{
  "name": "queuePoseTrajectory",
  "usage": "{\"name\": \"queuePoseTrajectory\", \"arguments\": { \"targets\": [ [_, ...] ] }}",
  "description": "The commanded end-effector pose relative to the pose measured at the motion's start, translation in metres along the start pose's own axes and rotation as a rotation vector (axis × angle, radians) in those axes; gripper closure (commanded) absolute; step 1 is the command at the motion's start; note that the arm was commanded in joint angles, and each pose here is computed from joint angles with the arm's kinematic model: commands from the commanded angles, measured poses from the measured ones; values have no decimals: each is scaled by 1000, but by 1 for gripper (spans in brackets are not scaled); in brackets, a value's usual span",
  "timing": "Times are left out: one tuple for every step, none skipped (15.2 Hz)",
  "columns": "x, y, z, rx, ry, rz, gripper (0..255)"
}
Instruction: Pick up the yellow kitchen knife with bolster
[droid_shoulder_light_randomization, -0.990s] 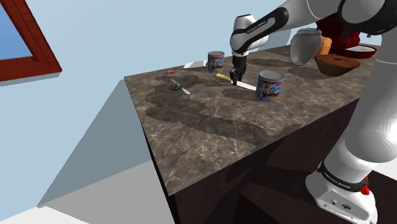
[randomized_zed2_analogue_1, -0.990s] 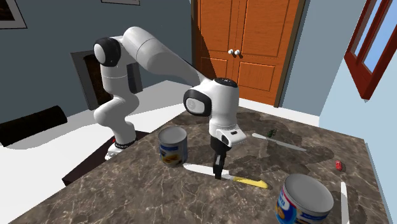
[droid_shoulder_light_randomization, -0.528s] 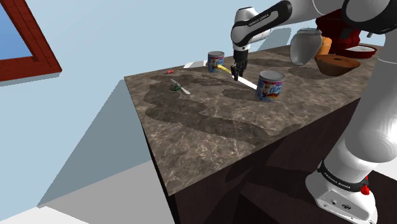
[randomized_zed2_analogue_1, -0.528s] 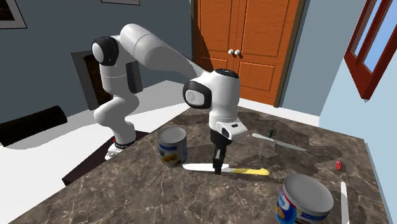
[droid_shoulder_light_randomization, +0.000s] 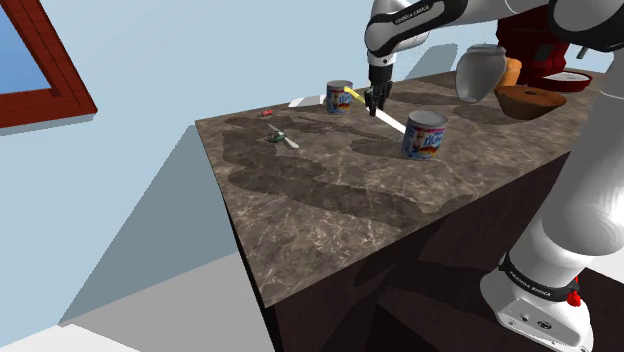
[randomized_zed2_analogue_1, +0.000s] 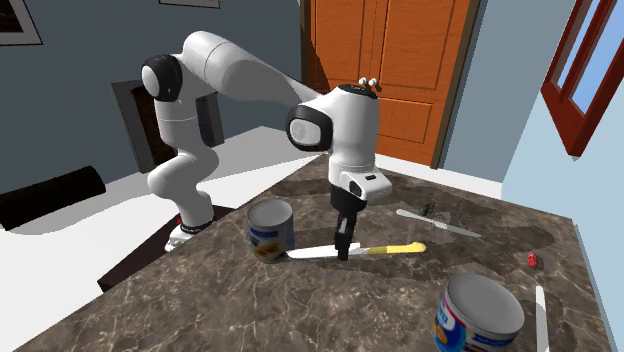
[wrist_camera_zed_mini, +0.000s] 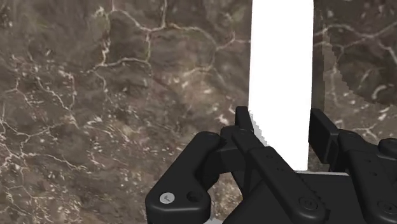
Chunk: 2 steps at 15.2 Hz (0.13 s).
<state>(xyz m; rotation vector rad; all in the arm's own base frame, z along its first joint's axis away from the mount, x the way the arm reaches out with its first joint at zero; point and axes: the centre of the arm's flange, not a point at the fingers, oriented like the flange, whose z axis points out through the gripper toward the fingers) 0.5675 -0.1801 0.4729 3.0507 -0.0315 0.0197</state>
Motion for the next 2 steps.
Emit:
{"name": "queuePoseTrajectory", "arguments": {
  "targets": [
    [0,0,-7,0,0,0,255],
    [1,0,-7,0,0,0,255]
  ]
}}
